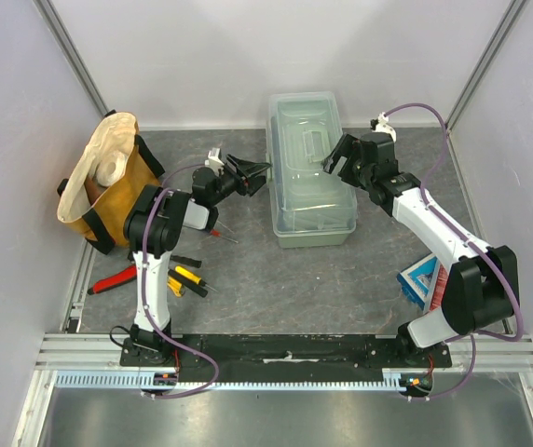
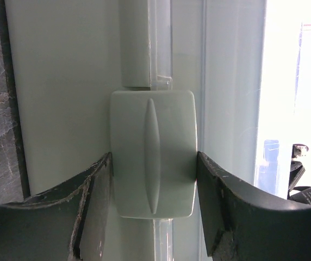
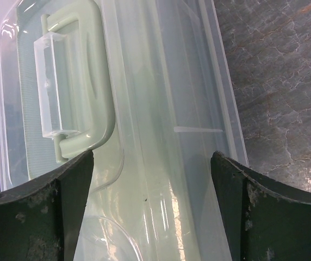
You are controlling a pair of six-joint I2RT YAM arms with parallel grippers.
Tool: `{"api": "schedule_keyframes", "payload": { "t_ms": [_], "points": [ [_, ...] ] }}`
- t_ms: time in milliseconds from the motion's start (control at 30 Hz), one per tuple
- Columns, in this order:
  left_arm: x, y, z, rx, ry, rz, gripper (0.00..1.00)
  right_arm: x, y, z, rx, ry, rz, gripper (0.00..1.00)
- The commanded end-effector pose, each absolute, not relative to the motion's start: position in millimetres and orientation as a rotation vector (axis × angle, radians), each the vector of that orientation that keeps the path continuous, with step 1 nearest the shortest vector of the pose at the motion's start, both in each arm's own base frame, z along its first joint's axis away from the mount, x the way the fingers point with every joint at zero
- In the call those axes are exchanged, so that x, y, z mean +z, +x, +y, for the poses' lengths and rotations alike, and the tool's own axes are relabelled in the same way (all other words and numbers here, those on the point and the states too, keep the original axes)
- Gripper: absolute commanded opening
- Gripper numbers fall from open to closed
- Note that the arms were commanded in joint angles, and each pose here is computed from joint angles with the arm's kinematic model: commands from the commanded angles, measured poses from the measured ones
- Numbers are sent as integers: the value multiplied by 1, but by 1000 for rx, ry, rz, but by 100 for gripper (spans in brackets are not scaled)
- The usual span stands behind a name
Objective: Pack the tool kit
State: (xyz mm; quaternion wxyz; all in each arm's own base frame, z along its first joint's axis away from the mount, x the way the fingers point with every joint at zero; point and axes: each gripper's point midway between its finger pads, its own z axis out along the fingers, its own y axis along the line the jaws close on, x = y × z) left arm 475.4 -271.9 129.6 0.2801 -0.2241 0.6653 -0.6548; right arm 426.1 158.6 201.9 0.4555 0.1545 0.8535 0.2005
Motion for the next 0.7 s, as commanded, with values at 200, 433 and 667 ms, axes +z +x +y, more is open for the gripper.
{"api": "schedule_keyframes", "payload": {
  "t_ms": [200, 433, 667],
  "points": [
    [198, 459, -296, -1792, -275, 1684, 36, 152, 408, 173, 477, 328, 2281, 91],
    [190, 463, -294, -1701, -268, 1753, 29, 150, 407, 171, 463, 338, 2285, 90],
    [182, 466, -290, -1615, -295, 1812, 25, 148, 407, 168, 446, 348, 2289, 90]
  ]
}}
